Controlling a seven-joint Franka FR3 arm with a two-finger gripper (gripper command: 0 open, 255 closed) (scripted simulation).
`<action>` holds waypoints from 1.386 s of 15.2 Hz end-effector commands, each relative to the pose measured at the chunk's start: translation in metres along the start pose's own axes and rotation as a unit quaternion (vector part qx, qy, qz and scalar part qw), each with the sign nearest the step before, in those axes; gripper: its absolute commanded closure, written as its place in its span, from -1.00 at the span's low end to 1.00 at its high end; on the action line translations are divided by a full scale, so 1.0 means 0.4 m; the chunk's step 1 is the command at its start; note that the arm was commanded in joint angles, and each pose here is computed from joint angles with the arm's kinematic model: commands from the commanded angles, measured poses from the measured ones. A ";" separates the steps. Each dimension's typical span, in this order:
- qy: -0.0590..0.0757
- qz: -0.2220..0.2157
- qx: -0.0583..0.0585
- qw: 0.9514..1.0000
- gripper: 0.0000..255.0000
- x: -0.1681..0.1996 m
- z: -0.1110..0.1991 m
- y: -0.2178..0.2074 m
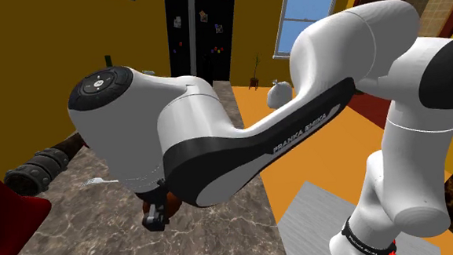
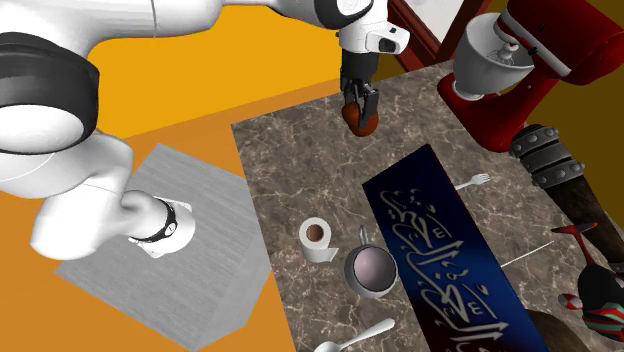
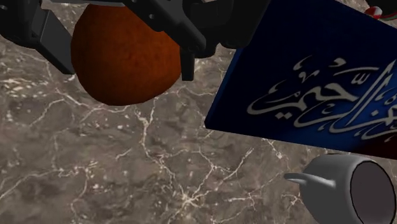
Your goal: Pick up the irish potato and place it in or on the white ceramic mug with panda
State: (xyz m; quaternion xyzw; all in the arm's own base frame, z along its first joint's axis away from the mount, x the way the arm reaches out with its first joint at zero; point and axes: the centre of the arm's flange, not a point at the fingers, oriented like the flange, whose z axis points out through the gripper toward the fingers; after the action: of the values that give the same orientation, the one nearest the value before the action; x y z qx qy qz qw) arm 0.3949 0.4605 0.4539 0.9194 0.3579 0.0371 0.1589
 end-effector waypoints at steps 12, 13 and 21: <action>0.000 0.000 0.000 1.000 1.00 -0.053 -0.046 0.182; 0.000 0.000 0.000 1.000 1.00 -0.062 -0.036 0.211; 0.000 0.000 0.000 1.000 1.00 -0.140 0.043 0.451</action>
State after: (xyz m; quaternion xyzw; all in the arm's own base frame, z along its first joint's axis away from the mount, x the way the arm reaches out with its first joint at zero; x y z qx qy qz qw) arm 0.4700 0.3094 0.4972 0.9195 0.3574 0.0369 0.1591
